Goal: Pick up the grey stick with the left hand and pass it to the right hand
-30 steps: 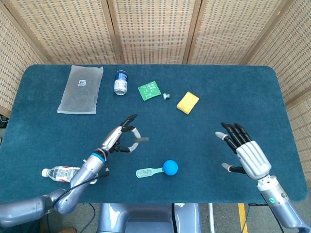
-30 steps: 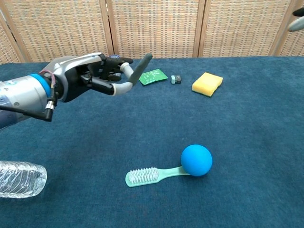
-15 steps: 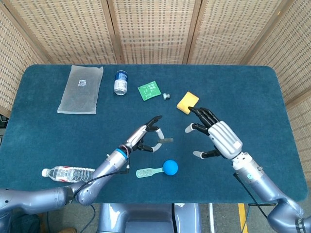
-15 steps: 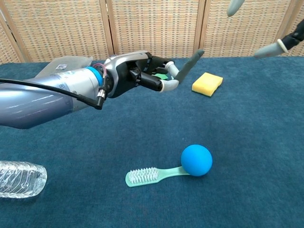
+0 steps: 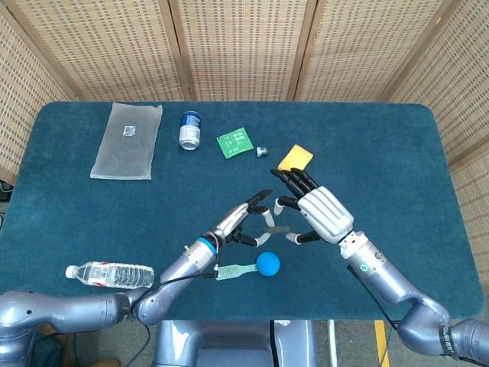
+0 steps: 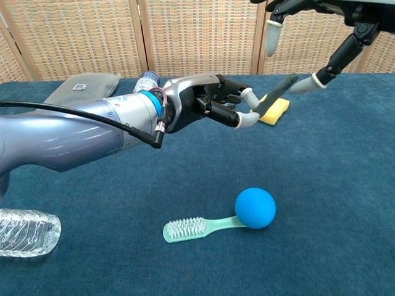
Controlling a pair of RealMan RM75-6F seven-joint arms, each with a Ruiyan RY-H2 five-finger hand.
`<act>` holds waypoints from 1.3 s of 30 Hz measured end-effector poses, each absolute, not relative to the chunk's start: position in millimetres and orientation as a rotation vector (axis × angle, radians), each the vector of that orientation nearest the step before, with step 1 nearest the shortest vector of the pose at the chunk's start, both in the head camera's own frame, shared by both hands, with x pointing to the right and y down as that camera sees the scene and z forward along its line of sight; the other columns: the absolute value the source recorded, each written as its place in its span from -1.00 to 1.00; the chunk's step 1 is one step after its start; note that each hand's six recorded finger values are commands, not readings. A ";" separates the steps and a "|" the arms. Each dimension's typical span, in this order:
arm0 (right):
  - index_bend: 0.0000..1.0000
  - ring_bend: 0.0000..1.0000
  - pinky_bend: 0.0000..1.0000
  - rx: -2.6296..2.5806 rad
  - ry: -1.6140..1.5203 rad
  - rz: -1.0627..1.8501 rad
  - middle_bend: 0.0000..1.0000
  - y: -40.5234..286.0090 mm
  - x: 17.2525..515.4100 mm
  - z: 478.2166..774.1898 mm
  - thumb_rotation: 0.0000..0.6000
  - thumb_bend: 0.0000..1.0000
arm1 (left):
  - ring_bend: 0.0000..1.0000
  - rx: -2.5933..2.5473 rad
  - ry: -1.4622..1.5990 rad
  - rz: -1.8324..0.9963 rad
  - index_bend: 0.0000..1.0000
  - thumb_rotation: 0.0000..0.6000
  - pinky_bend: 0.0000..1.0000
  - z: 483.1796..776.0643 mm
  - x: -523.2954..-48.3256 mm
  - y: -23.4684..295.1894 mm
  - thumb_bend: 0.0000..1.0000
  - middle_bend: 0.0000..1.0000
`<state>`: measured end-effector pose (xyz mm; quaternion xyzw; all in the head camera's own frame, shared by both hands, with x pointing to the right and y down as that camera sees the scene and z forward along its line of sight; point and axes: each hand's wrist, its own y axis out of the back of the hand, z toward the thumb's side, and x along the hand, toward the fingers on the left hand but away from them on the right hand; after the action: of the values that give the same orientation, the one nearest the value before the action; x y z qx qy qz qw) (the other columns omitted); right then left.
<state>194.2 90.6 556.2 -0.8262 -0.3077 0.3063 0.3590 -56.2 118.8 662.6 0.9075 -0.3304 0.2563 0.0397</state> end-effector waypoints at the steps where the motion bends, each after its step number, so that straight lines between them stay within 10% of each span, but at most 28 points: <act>1: 0.02 -1.00 -1.00 -2.129 -0.793 0.798 -1.00 90.8 195.3 557.0 1.00 -0.42 | -1.00 2.773 -1.014 0.780 0.50 1.00 -1.00 662.9 -56.3 119.0 -0.16 -1.00; 39: 0.21 -1.00 -1.00 -2.110 -0.748 0.835 -1.00 98.7 191.0 560.3 1.00 -0.13 | -1.00 2.765 -0.988 0.753 0.50 1.00 -1.00 658.1 -56.2 121.9 -0.16 -1.00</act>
<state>191.0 98.7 560.3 -0.8214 -0.2911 0.3250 0.3674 -56.2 121.9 658.1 0.9109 -0.3253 0.2480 0.0550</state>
